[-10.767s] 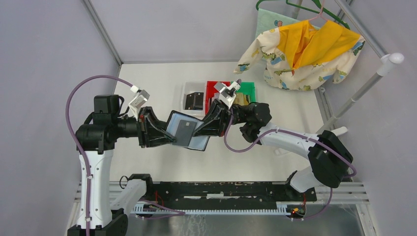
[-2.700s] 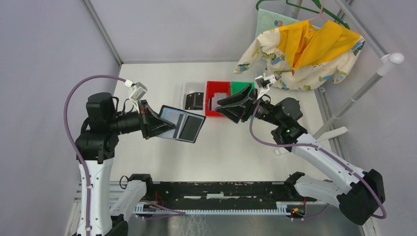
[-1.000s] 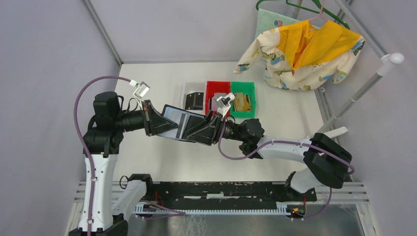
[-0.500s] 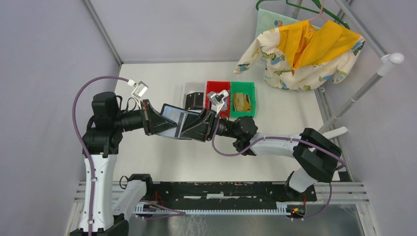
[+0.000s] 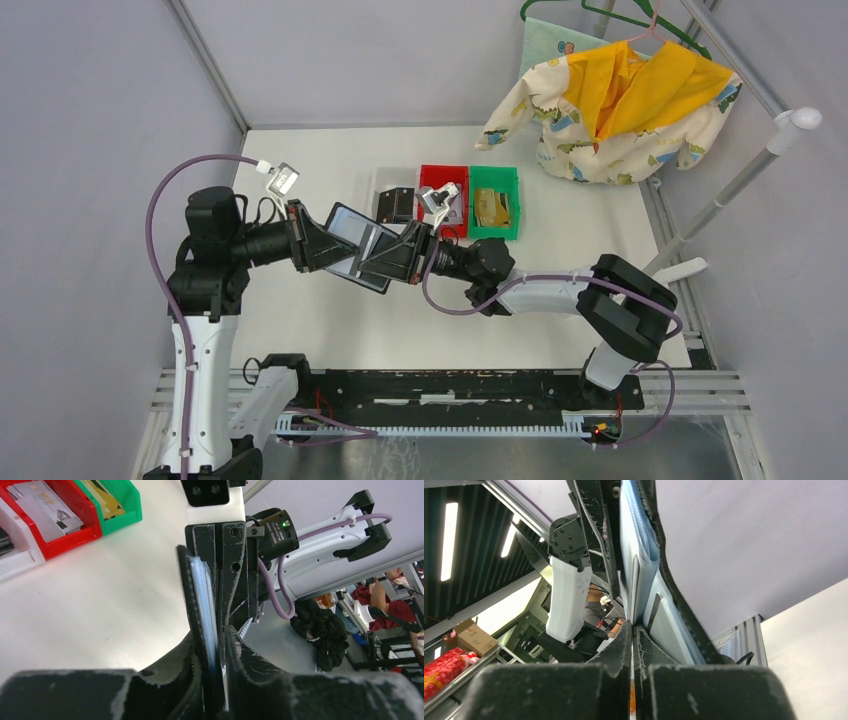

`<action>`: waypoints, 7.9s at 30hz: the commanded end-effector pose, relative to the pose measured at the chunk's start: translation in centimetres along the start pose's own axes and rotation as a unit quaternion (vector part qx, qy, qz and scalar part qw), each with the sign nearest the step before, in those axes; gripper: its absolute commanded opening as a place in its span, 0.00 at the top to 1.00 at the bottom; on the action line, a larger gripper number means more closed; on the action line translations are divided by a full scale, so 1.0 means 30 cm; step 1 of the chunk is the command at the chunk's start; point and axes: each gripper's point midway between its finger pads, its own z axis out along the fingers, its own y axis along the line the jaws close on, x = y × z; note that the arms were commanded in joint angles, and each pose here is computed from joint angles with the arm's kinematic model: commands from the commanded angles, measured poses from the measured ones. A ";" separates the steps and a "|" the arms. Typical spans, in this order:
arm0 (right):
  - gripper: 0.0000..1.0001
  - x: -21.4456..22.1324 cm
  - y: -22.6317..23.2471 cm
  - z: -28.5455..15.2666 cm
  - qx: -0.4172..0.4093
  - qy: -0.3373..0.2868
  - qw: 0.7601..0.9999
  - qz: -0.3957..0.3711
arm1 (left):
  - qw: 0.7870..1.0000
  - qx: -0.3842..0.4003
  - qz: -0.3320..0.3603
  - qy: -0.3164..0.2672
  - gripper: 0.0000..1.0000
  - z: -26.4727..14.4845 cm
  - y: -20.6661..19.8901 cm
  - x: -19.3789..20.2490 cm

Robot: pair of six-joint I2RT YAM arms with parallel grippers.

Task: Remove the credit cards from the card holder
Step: Remove the credit card from the card holder, then place the credit card in the storage box.

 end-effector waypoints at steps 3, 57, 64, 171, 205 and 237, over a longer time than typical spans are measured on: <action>1.00 -0.056 0.151 0.002 -0.078 -0.044 0.996 -0.021 | 0.999 0.038 -0.019 0.011 0.64 -0.001 -0.053 0.004; 0.63 -0.031 0.214 -0.076 -0.113 -0.047 0.992 -0.029 | 0.996 0.090 -0.001 0.016 0.98 -0.030 -0.154 -0.014; 0.67 -0.068 0.243 -0.082 -0.147 -0.079 0.986 -0.001 | 0.995 0.096 -0.002 0.017 0.98 -0.036 -0.172 -0.020; 1.00 -0.259 0.238 -0.378 -0.045 -0.109 0.984 -0.133 | 0.994 -0.020 0.111 -0.003 0.98 -0.063 -0.101 -0.088; 0.75 -0.577 -0.927 -0.705 0.582 0.117 0.774 -0.219 | 0.989 0.014 0.148 0.007 0.98 -0.075 -0.139 -0.033; 0.02 -0.093 0.120 -0.038 -0.017 0.282 0.865 -0.414 | 0.983 0.081 0.132 0.101 0.98 -0.066 -0.083 0.151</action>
